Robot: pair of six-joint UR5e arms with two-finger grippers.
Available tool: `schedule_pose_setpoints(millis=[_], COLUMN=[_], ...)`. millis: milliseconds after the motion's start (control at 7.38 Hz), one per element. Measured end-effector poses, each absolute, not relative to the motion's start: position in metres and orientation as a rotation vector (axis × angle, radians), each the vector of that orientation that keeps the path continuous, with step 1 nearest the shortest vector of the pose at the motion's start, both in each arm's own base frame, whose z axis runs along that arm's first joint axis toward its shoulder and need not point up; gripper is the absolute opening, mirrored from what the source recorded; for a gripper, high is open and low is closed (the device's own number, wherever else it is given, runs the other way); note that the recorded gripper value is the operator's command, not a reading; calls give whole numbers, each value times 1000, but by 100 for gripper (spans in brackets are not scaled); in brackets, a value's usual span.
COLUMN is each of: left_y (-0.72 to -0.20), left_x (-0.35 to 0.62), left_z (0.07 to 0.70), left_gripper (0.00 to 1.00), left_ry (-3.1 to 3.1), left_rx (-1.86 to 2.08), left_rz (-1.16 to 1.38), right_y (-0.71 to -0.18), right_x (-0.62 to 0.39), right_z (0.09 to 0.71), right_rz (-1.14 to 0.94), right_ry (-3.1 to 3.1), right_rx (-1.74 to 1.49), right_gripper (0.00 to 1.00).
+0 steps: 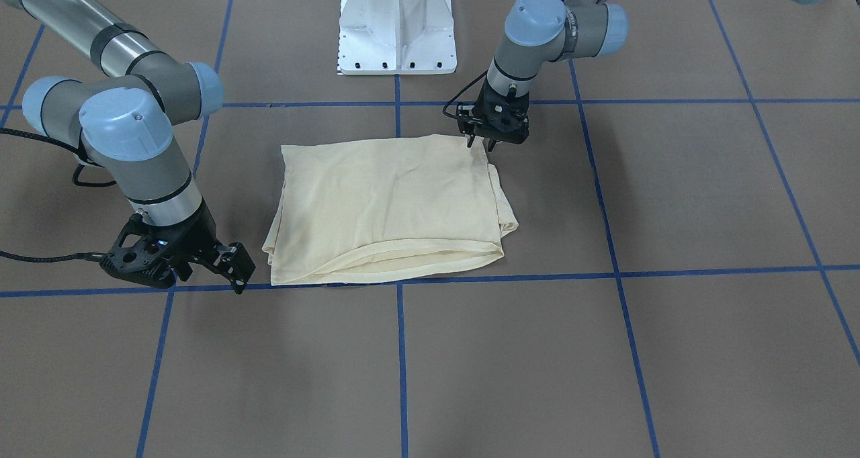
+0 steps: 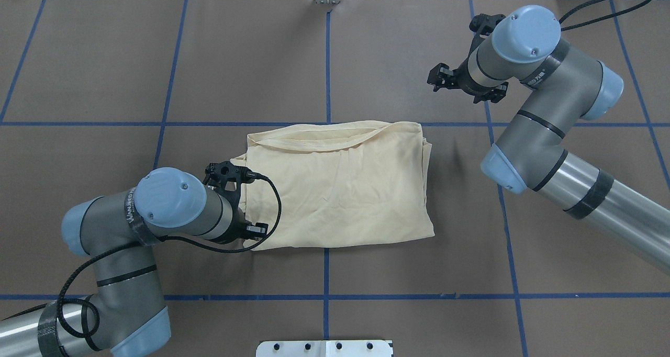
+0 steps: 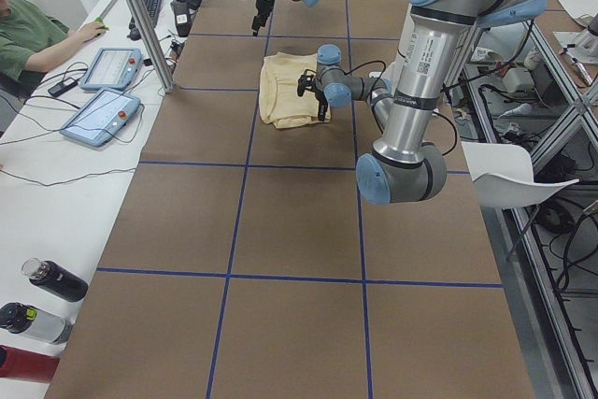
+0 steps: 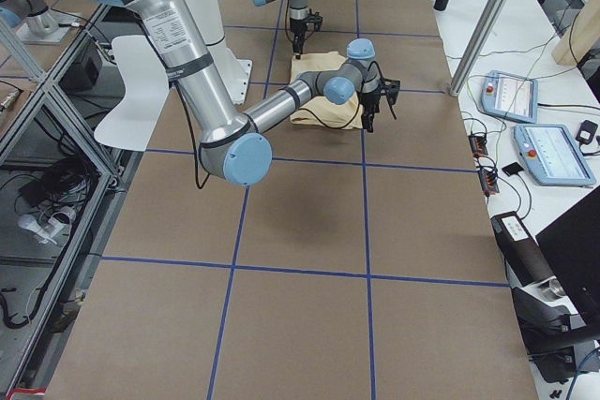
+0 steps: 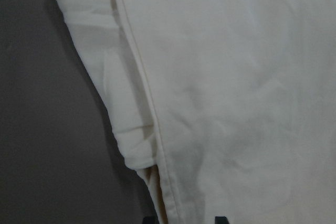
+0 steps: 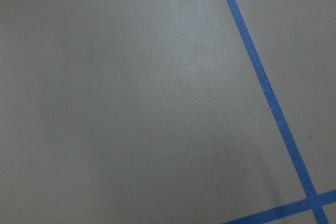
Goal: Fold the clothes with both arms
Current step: 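Lower the left gripper to the folded shirt's near edge and grasp, then drag the folded shirt with the left gripper away from the robot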
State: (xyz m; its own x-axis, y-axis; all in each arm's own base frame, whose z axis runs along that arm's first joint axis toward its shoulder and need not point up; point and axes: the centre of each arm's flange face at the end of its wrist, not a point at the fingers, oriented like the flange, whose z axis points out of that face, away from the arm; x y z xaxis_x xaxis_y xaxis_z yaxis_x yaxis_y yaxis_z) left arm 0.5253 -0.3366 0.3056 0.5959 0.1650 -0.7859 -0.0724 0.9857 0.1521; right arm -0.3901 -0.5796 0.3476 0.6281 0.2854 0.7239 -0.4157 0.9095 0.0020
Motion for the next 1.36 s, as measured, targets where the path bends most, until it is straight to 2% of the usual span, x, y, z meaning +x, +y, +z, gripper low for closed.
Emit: schedule_pose_setpoints(millis=[136, 542, 814, 1356], left_y=[-332, -327, -340, -471], left_x=[530, 530, 521, 459], left_z=[308, 302, 302, 342], left_gripper=[0, 0, 0, 0], left_ry=[919, 933, 922, 686], left_rx=[102, 102, 128, 291], left_rz=[146, 154, 159, 159], right_y=[-579, -579, -578, -578], right_x=[-390, -390, -391, -393], right_z=[347, 346, 346, 345], right_rz=[404, 402, 402, 411], right_ry=[-797, -799, -797, -799], right_rx=[176, 177, 178, 175], right_gripper=[100, 100, 100, 100])
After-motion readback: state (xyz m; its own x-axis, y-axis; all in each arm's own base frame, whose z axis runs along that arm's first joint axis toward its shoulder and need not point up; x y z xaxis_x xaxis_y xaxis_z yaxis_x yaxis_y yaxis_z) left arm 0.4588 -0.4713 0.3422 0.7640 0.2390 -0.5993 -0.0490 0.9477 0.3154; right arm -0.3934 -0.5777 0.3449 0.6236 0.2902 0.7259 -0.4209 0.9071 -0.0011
